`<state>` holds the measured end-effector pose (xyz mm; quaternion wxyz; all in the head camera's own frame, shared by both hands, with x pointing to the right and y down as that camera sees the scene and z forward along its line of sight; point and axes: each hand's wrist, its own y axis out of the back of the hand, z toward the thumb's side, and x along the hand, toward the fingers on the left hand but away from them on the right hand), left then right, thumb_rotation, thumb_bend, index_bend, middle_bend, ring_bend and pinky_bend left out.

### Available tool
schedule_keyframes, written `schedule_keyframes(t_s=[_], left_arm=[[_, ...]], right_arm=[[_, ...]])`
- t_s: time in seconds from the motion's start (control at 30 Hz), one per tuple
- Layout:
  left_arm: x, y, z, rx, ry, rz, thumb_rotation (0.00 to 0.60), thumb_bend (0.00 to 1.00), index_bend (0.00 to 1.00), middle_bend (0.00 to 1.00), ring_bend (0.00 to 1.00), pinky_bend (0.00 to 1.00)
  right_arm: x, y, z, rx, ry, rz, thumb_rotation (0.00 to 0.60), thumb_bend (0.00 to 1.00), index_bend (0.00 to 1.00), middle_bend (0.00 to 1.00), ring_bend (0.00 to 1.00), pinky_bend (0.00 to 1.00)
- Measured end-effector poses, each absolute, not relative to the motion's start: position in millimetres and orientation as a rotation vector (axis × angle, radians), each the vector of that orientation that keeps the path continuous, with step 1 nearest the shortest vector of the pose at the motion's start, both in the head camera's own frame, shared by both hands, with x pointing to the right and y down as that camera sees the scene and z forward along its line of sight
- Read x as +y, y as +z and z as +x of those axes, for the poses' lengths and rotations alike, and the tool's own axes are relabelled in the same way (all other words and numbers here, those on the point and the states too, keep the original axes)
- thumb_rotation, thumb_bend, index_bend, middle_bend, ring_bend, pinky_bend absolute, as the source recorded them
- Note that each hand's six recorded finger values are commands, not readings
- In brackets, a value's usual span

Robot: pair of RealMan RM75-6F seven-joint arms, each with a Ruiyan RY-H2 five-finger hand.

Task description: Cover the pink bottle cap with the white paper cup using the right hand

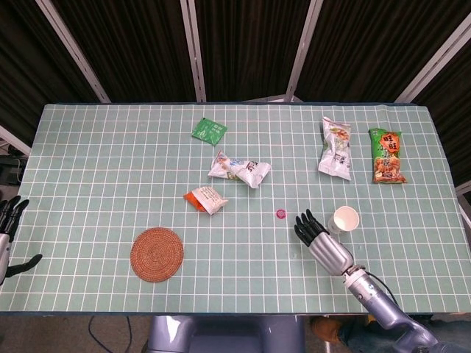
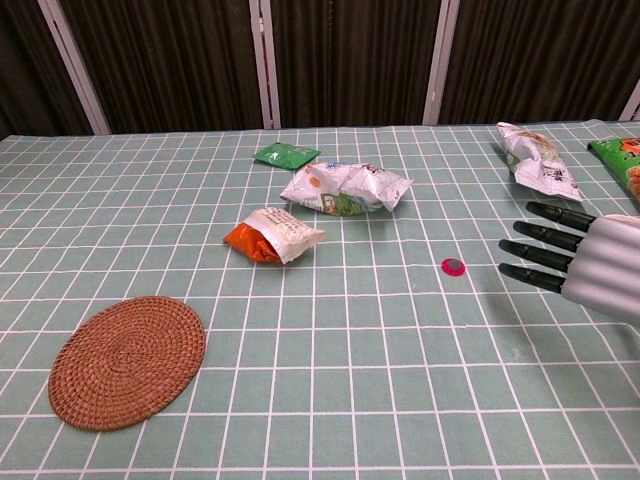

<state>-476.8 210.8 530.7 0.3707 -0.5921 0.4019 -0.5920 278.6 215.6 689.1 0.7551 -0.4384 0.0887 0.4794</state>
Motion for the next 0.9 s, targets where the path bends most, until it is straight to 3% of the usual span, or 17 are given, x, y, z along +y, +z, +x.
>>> schedule_keyframes(t_s=[0.6,0.7,0.77,0.9], left_arm=[[209.1,532.5,-477.2,1.029,-1.526,-1.532,0.6,0.0,0.0,0.0,0.0,0.0],[209.1,532.4,-477.3,1.031,-1.525,-1.533,0.6,0.0,0.0,0.0,0.0,0.0],[209.0,532.0,-477.3,1.032,-1.525,-1.533,0.6,0.0,0.0,0.0,0.0,0.0],[209.3,531.9,-477.5,1.032,-1.525,-1.535,0.6,0.0,0.0,0.0,0.0,0.0]], right_arm=[[201.6,719.5,321.6,0.343,1.254,-0.779,0.6,0.03,0.0,0.03,0.0,0.0],[200.9,721.2,324.2,0.354,1.248,-0.759,0.6,0.11,0.03,0.13,0.01,0.09],[200.5,722.9,326.7,0.36,1.244,-0.748,0.6,0.18,0.1,0.25,0.08,0.23],[199.2,724.3,329.6,0.356,1.231,-0.741,0.6,0.27,0.21,0.36,0.2,0.36]])
